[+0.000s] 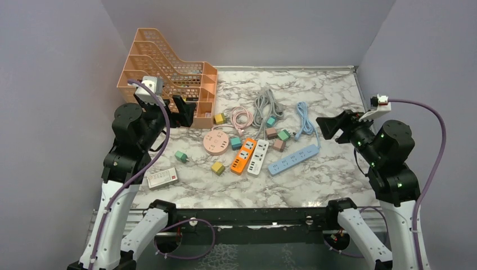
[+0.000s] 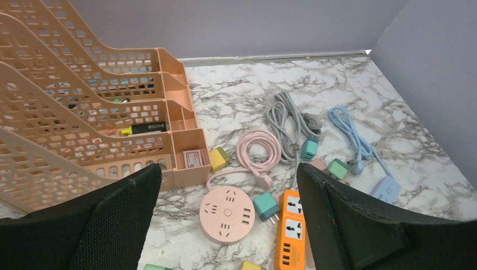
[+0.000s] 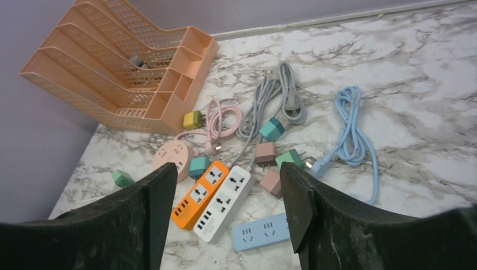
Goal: Insert the plug
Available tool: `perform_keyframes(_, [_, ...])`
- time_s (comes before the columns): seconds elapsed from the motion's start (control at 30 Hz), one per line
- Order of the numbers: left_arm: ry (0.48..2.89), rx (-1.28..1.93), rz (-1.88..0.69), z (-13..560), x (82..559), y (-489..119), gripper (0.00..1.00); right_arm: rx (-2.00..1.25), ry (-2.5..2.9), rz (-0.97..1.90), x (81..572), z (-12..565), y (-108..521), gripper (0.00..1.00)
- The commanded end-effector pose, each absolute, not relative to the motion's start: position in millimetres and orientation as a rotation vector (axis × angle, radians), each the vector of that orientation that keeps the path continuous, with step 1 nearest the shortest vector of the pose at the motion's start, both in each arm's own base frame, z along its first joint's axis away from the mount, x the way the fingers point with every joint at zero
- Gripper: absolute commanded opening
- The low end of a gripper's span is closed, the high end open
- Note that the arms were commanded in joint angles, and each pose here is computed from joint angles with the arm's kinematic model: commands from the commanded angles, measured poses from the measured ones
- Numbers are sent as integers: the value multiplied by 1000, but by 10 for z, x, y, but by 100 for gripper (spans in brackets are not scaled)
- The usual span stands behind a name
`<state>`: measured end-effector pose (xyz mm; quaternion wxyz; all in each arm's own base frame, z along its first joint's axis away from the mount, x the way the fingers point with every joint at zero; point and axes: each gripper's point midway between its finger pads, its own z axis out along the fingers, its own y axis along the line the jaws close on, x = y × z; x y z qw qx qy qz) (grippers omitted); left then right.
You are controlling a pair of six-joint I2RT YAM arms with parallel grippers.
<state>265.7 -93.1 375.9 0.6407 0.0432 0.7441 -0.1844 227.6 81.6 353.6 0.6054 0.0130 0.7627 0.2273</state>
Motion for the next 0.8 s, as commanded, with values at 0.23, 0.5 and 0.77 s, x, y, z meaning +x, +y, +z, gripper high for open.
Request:
perform_keyframes(0.23, [1647, 207, -718, 3964, 2530, -1308, 99, 32, 1767, 720, 2347, 3432, 1065, 77])
perform_keyframes(0.5, [1651, 173, -795, 3758, 2589, -1381, 99, 17, 1853, 782, 2493, 3130, 1186, 78])
perform_keyframes(0.77, [1759, 186, -944, 3121, 2561, -1568, 99, -72, 2008, 951, 2696, 2635, 1473, 73])
